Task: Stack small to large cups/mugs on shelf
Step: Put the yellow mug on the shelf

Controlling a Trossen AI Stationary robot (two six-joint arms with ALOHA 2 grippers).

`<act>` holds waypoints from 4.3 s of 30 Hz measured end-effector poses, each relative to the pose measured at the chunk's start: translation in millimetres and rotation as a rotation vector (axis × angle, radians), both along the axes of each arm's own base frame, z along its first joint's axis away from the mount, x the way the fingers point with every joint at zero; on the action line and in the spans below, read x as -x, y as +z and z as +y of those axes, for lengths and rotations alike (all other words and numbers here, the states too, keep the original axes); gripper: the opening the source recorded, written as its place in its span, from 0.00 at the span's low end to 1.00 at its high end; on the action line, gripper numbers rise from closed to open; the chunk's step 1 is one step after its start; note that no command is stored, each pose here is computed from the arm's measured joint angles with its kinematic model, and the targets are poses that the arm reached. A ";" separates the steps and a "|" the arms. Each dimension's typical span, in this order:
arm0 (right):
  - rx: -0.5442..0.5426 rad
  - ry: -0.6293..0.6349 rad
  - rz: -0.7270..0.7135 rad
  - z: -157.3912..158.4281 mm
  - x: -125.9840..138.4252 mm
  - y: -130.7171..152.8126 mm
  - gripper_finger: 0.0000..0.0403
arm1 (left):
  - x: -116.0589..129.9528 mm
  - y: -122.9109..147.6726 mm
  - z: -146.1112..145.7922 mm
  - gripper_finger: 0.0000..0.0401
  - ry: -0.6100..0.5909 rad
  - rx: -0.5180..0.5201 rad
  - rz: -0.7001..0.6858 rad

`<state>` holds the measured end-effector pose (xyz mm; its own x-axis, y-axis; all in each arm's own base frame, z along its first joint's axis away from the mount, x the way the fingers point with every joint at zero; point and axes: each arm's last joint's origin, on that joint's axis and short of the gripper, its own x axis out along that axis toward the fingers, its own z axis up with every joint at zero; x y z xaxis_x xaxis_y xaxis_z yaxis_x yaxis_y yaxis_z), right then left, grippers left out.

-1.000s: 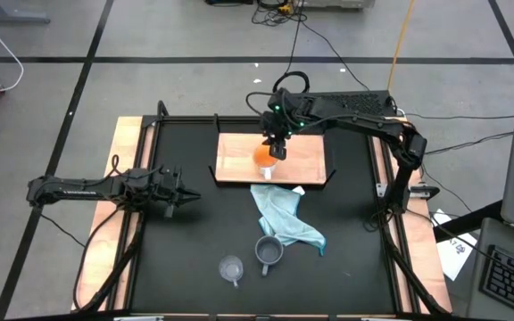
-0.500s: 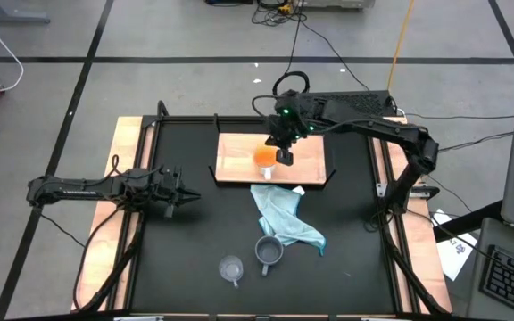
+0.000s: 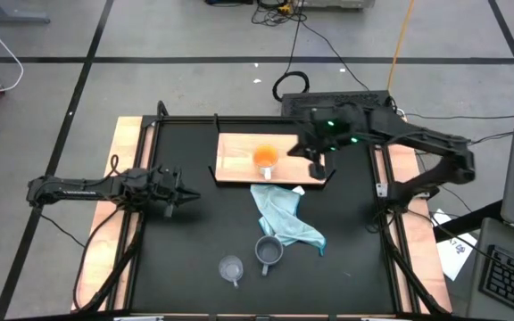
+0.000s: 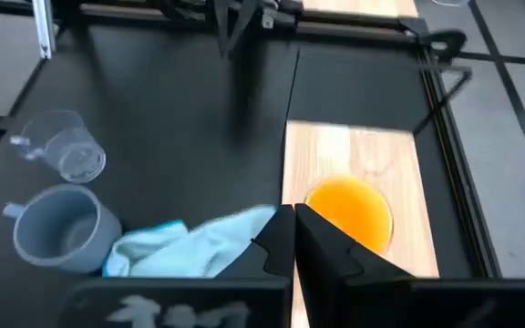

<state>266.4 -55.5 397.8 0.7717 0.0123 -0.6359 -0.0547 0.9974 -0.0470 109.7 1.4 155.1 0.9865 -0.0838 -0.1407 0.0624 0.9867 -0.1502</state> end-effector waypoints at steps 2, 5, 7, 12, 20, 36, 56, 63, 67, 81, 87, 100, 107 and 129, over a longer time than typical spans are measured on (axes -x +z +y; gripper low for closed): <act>-0.007 -0.019 -0.013 3.6 16.0 -5.6 0.00 | -0.4 3.0 0.0 0.08 0.000 -0.001 -0.031; -0.014 -0.051 -0.031 8.6 40.1 -22.2 0.00 | -0.9 9.9 0.0 0.08 0.000 -0.005 -0.103; -0.023 -0.057 -0.050 12.4 52.4 -36.8 0.00 | -1.0 14.2 0.1 0.08 0.000 -0.006 -0.147; -0.046 -0.068 -0.101 19.7 78.5 -75.2 0.00 | -0.2 31.2 0.1 0.08 0.003 0.009 -0.231; -0.071 -0.059 -0.168 26.2 105.6 -111.5 0.00 | -2.4 79.4 2.5 0.08 0.085 0.043 -0.265; -0.128 -0.062 -0.258 35.0 141.4 -131.3 0.00 | -81.2 166.9 12.7 0.00 0.160 -0.002 -0.098; -0.188 -0.098 -0.345 39.7 163.3 -151.5 0.00 | -187.0 180.6 80.2 0.00 0.136 0.129 0.225; -0.197 -0.102 -0.387 40.8 168.5 -156.8 0.00 | -209.7 183.6 95.4 0.00 0.128 0.116 0.310; -0.205 -0.106 -0.381 40.6 167.9 -164.1 0.00 | -220.4 183.6 105.7 0.00 0.094 0.141 0.338; -0.217 -0.086 -0.411 40.8 165.7 -165.9 0.00 | -260.6 181.2 137.9 0.00 0.106 0.152 0.601; -0.227 -0.092 -0.406 40.8 165.8 -166.3 0.00 | -266.7 187.2 150.4 0.03 0.075 0.076 0.745; -0.227 -0.092 -0.395 40.9 166.1 -167.3 0.00 | -275.7 176.3 158.4 0.36 0.071 -0.076 0.846; -0.227 -0.092 -0.391 40.9 166.2 -167.8 0.00 | -280.7 163.6 170.1 0.54 0.097 -0.076 0.865; -0.232 -0.095 -0.384 40.7 165.5 -171.4 0.00 | -286.1 148.4 174.5 0.61 0.081 -0.072 0.903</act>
<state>100.9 -14.8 226.3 0.9555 0.0382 -0.2926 0.0156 0.9837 0.1793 395.9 175.9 303.5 0.5006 0.0200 -0.8655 -0.1195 0.9918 -0.0462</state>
